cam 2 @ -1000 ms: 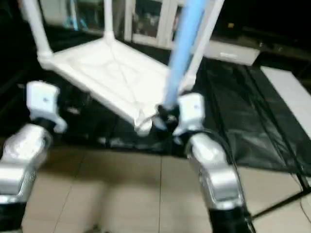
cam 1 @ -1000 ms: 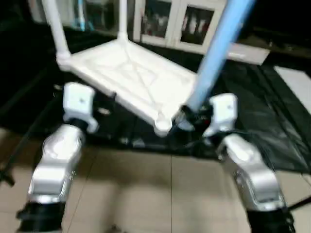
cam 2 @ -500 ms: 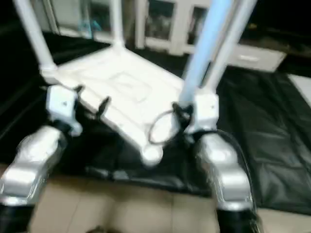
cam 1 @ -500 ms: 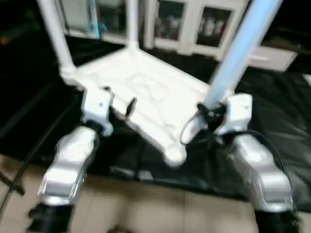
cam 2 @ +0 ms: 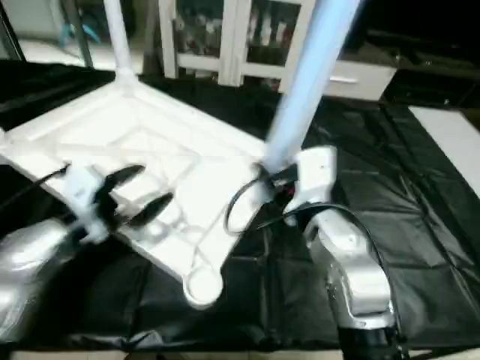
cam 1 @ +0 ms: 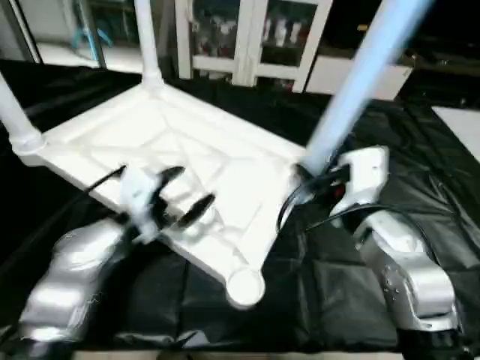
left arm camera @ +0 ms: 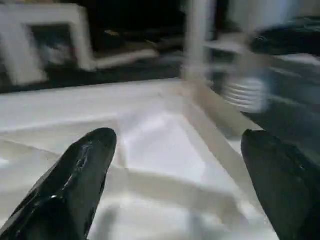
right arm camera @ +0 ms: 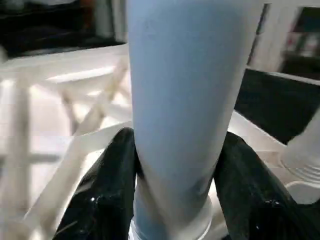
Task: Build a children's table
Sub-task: Move to table
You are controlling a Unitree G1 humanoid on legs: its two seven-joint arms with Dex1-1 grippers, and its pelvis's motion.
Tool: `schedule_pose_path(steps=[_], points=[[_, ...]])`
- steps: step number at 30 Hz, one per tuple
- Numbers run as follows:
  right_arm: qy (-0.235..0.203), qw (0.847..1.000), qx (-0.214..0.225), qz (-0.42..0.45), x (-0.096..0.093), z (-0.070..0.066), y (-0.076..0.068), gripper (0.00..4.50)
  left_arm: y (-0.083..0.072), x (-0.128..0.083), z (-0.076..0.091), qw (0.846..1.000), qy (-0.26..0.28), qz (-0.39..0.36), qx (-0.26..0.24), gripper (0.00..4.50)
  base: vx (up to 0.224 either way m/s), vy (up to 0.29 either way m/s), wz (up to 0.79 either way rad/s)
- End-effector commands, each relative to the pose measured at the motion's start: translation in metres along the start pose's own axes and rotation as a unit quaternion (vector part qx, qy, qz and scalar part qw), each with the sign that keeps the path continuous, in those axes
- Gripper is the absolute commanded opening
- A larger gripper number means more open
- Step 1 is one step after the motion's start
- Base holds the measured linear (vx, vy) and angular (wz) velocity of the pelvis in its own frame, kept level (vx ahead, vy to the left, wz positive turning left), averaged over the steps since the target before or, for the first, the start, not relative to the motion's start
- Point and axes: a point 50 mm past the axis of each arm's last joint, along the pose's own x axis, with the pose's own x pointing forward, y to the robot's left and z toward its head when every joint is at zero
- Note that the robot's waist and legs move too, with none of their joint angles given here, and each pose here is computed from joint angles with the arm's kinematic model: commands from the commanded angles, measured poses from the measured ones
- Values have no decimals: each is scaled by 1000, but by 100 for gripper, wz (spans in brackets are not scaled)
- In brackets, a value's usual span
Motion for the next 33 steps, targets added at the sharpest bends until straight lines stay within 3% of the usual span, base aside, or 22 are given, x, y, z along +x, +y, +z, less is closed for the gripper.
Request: schedule_pose_path(steps=[1, 3, 5, 8, 14, 17, 21, 28, 33], points=[[4, 999, -3, 41, -10, 5, -3, 184, -8, -6, 7, 997, 14, -82, -1, 450, -62, 40, -2], [19, 996, -14, 80, -16, 6, -6, 184, -11, -13, 2, 987, 69, -147, 5, 450, -72, 17, 1], [26, 995, -18, 98, -19, 7, -7, 184, -12, -16, -1, 981, 89, -174, 7, 450, -80, 11, -4], [67, 982, -44, 169, -29, 7, -8, 184, -21, -19, -11, 953, 153, -260, 7, 450, -73, 28, -6], [82, 978, -50, 187, -34, 4, -7, 184, -27, -11, -27, 926, 215, -310, 18, 450, -9, 7, -1], [78, 979, -51, 184, -34, 5, -7, 184, -26, -5, -31, 926, 221, -306, 27, 450, 0, 0, 0], [63, 982, -44, 172, -34, 7, -7, 184, -20, 20, -38, 941, 207, -262, 56, 450, 0, 0, 0], [40, 990, -42, 130, -33, 10, -12, 184, -28, 49, -37, 955, 168, -239, 47, 450, 0, 0, 0], [17, 995, -33, 96, -30, 12, -14, 184, -33, 77, -44, 965, 156, -201, 71, 450, 0, 0, 0]])
